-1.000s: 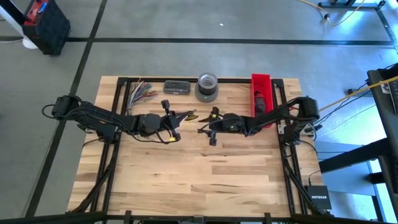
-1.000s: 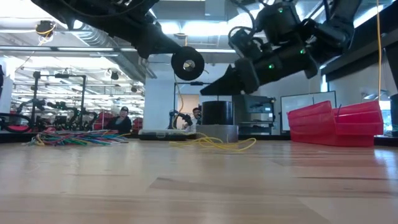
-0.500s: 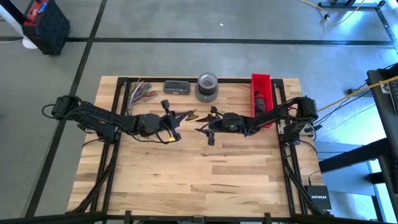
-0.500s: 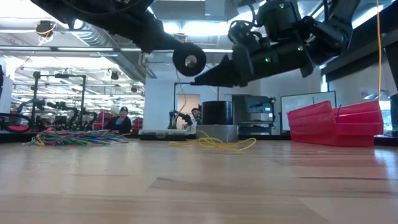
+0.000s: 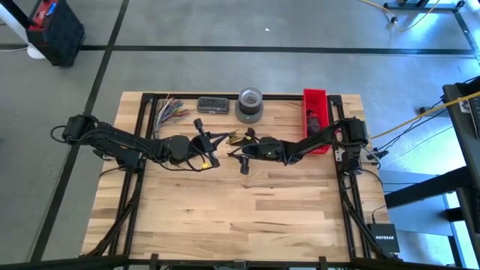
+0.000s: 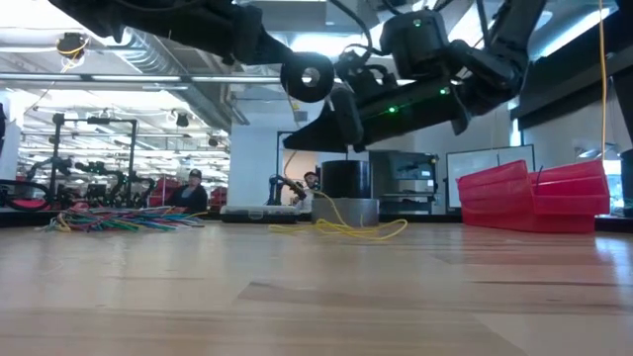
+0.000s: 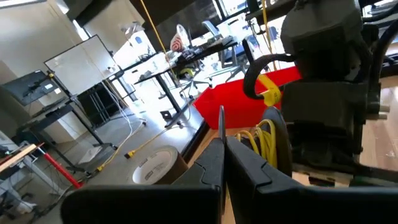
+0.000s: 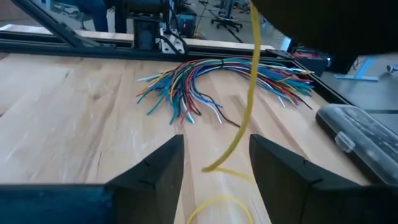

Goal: Coil cords
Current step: Uncoil the yellow wire from the black spool

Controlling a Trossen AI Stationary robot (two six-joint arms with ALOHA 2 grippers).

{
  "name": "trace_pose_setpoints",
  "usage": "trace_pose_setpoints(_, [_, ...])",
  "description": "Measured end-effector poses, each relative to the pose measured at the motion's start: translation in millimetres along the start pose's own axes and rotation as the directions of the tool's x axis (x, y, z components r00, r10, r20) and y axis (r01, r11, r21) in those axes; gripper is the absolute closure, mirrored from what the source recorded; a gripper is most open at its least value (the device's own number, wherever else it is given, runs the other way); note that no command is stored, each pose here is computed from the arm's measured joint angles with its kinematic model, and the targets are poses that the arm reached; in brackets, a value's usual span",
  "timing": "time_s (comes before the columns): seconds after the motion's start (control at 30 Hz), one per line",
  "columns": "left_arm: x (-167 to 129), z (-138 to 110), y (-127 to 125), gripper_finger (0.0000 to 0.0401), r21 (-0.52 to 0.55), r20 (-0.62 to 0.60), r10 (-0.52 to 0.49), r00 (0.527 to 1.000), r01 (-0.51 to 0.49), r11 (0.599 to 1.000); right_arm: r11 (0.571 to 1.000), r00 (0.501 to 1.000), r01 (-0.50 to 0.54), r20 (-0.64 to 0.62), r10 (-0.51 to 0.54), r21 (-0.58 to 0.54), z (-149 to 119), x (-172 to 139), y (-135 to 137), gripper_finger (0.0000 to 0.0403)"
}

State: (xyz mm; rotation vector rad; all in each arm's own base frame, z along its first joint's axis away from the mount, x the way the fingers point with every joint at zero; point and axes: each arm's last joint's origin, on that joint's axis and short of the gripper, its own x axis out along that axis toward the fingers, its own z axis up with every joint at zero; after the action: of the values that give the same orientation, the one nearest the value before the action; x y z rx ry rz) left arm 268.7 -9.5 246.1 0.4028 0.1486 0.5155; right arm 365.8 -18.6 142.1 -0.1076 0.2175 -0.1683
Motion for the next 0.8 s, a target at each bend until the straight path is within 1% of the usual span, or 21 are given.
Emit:
trace_pose_setpoints(0.07, [0, 0, 0, 0.0401, 0.001, 0.000, 0.000, 1.000, 0.000, 1.000, 1.000, 1.000, 0.000, 0.003, 0.000, 0.006, 1, 4, 0, 0.0225])
trace_pose_setpoints(0.13, [0, 0, 0, 0.0401, -0.005, 0.004, 0.001, 1.000, -0.001, 1.000, 1.000, 1.000, -0.002, -0.021, 0.002, 0.012, 1, 5, 1, 0.0249])
trace_pose_setpoints(0.2, [0, 0, 0, 0.0401, -0.008, 0.004, 0.001, 1.000, -0.001, 1.000, 1.000, 0.999, -0.004, -0.040, 0.004, 0.010, 0, 6, 1, 0.0289])
trace_pose_setpoints(0.27, [0, 0, 0, 0.0401, -0.006, 0.003, 0.001, 1.000, -0.001, 1.000, 1.000, 0.999, -0.005, -0.050, 0.005, 0.004, -1, 6, 1, 0.0341])
trace_pose_setpoints(0.3, [0, 0, 0, 0.0401, -0.007, 0.003, 0.001, 1.000, -0.001, 1.000, 1.000, 0.998, -0.007, -0.055, 0.007, -0.011, -2, 6, 1, 0.0368])
trace_pose_setpoints(0.33, [0, 0, 0, 0.0401, -0.011, 0.005, 0.002, 1.000, -0.002, 1.000, 0.999, 0.998, -0.012, -0.061, 0.010, -0.036, -2, 6, 1, 0.0385])
trace_pose_setpoints(0.37, [0, 0, 0, 0.0401, -0.011, 0.004, 0.005, 1.000, -0.005, 1.000, 0.998, 0.998, -0.017, -0.063, 0.014, -0.058, -2, 6, 2, 0.0390])
trace_pose_setpoints(0.43, [0, 0, 1, 0.0401, -0.020, -0.003, 0.022, 1.000, -0.022, 1.000, 0.997, 0.998, -0.021, -0.058, 0.017, -0.073, 0, 4, 6, 0.0383])
trace_pose_setpoints(0.53, [0, -1, 3, 0.0401, -0.032, -0.031, 0.081, 0.996, -0.082, 0.996, 0.993, 0.999, -0.023, -0.042, 0.018, -0.117, 9, 0, 13, 0.0384])
trace_pose_setpoints(0.6, [0, -3, 3, 0.0401, -0.007, -0.054, 0.097, 0.994, -0.097, 0.995, 0.986, 0.999, -0.041, -0.028, 0.037, -0.159, 16, -5, 20, 0.0394])
trace_pose_setpoints(0.67, [0, -5, 2, 0.0401, 0.018, -0.071, 0.100, 0.992, -0.099, 0.995, 0.979, 0.998, -0.061, -0.018, 0.058, -0.192, 25, -10, 28, 0.0396])
trace_pose_setpoints(0.8, [0, -8, 1, 0.0401, 0.074, -0.097, 0.090, 0.991, -0.083, 0.994, 0.971, 0.999, -0.027, 0.015, 0.032, -0.239, 46, -26, 41, 0.0392])
